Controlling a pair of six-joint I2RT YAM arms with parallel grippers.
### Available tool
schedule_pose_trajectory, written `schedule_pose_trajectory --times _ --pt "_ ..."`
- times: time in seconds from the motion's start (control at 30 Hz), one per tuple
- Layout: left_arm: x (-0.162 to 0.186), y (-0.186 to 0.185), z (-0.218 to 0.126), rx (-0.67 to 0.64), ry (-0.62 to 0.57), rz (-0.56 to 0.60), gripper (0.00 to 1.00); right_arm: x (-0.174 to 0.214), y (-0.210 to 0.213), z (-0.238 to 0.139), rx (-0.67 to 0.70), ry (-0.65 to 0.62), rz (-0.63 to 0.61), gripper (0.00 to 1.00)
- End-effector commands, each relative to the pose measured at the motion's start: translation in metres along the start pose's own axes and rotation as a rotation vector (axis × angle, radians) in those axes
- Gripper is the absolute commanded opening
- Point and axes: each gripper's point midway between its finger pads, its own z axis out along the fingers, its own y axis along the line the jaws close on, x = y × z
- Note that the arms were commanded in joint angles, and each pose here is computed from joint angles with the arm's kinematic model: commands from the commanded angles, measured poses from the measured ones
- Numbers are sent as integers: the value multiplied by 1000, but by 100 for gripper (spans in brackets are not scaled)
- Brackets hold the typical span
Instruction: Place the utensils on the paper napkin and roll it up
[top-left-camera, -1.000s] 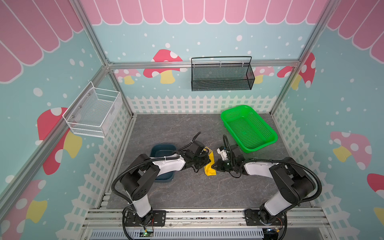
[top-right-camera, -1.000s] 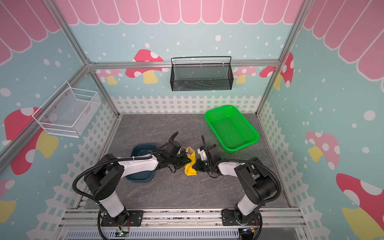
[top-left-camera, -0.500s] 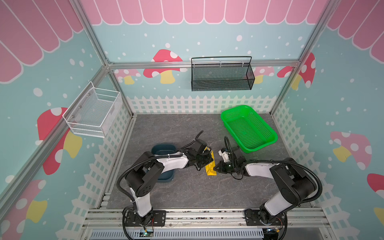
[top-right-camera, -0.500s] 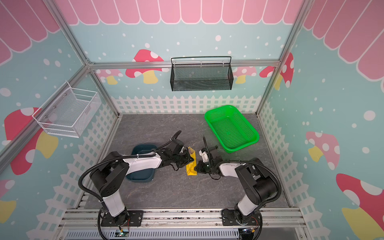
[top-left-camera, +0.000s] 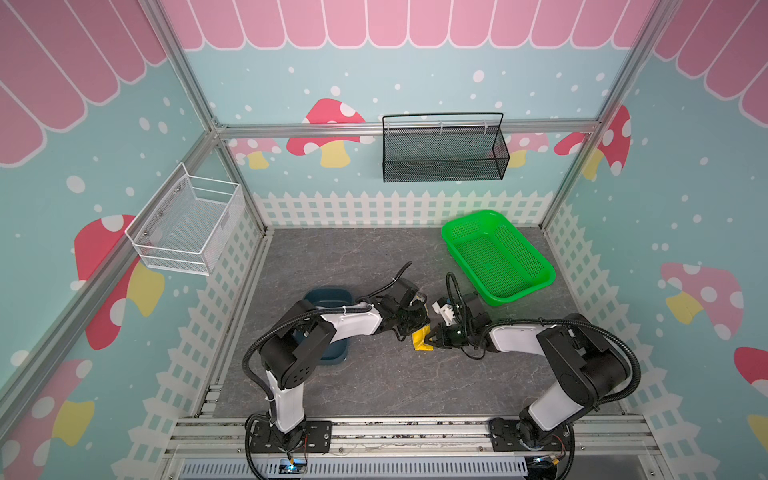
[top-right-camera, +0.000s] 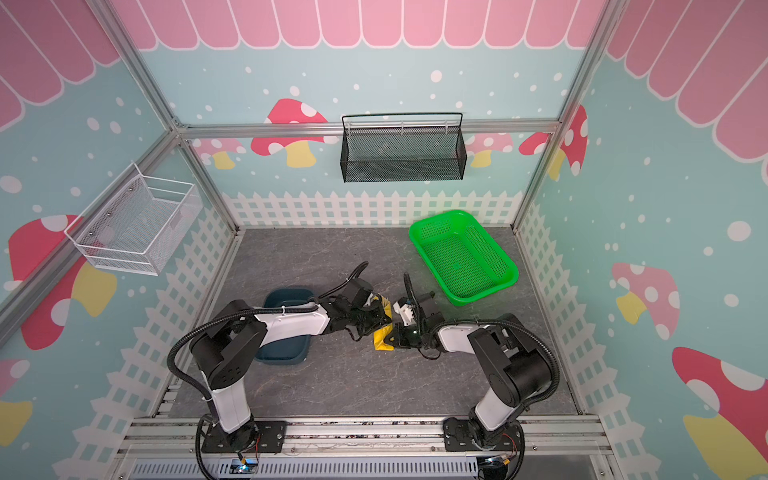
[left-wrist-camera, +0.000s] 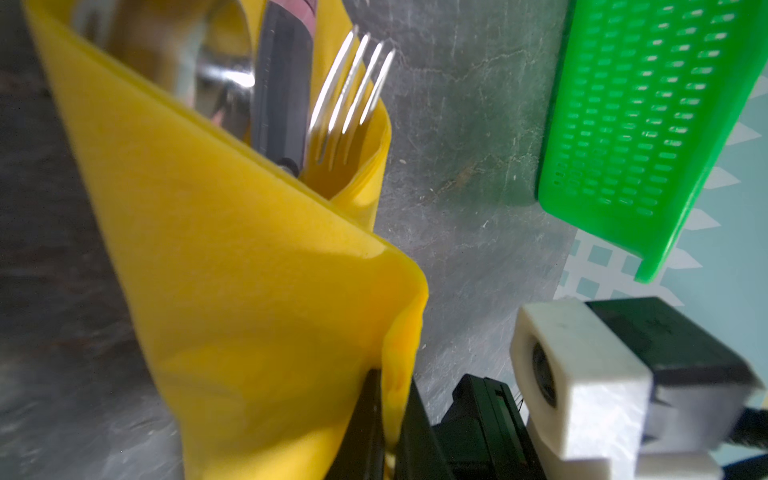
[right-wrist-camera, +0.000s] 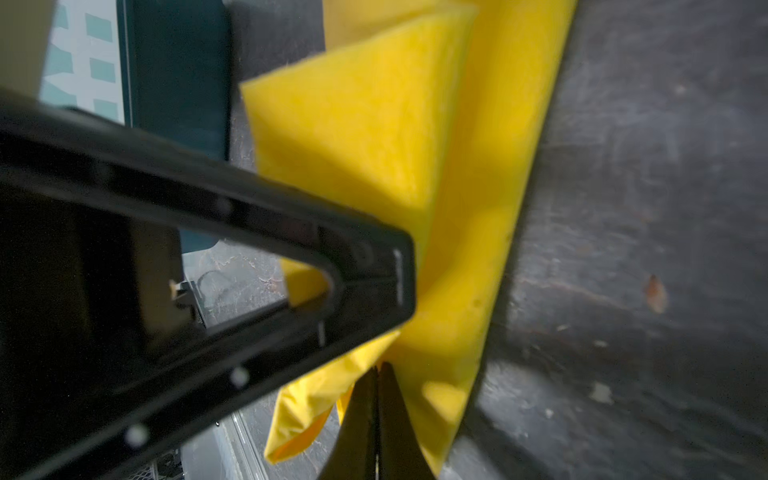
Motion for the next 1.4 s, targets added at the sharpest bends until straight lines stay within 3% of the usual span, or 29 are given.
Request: schedule_pose_trajectory --times 0.0,0.4,0.67,0.9,1.37 --pt "1 -3 2 4 0 -1 10 0 7 4 -60 16 -21 7" --pt "0 0 8 3 3 -10 10 -4 16 -5 -79 -32 -11 8" --pt "0 -1 7 1 1 -2 10 3 -8 -21 -8 -86 56 7" --pt "1 -1 11 1 14 -4 10 7 1 -10 -94 -17 29 5" --pt "10 -5 21 -3 45 7 10 18 -9 0 -84 32 31 5"
